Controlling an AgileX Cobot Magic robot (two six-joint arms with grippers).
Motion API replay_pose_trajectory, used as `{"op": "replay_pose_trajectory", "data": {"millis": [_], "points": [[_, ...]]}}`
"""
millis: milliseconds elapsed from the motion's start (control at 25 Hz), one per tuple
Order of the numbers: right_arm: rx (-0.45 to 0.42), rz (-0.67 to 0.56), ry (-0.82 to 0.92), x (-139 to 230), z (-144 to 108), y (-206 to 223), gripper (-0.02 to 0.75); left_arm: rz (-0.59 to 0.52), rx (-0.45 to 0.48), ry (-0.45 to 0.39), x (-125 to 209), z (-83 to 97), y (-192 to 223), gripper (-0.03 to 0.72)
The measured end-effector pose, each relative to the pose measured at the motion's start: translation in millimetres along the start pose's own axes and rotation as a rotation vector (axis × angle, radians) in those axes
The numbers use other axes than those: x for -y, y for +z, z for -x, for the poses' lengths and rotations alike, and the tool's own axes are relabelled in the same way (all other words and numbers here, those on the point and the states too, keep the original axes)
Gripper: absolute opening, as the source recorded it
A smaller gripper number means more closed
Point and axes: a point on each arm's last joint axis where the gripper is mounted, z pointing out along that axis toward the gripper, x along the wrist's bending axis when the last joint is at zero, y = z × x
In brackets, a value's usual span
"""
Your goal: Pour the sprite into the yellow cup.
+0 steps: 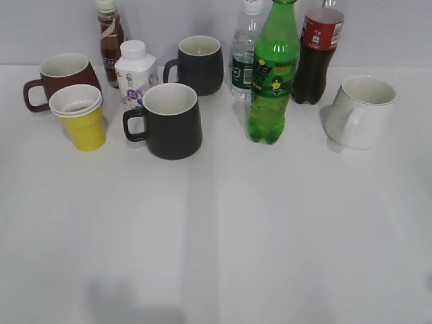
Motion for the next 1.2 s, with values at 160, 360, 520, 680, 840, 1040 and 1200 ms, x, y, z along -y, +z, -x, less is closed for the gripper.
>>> {"op": "replay_pose_trajectory", "data": {"millis": [160,360,520,680,840,1040,1200], "points": [[0.076,0.028,0.056,2,2,-4,0.589,0.083,-0.07,-0.039,8,-0.6,-13,0.51],[0.075,0.152,0.06,12,2,-19,0.589,0.15,-0.082,-0.042,14,0.0,-21,0.51],[0.074,0.175,0.061,13,2,-22,0.589,0.15,-0.082,-0.042,15,0.1,-21,0.51],[0.074,0.177,0.061,13,1,-22,0.589,0.151,-0.077,-0.038,15,-0.2,-21,0.51],[0.074,0.177,0.061,13,1,-22,0.589,0.152,-0.064,-0.028,15,-0.5,-21,0.509],[0.074,0.177,0.061,13,1,-22,0.589,0.152,-0.062,-0.026,15,-0.6,-21,0.509],[0.074,0.177,0.061,13,1,-22,0.589,0.152,-0.062,-0.026,15,-0.6,-21,0.509]]}}
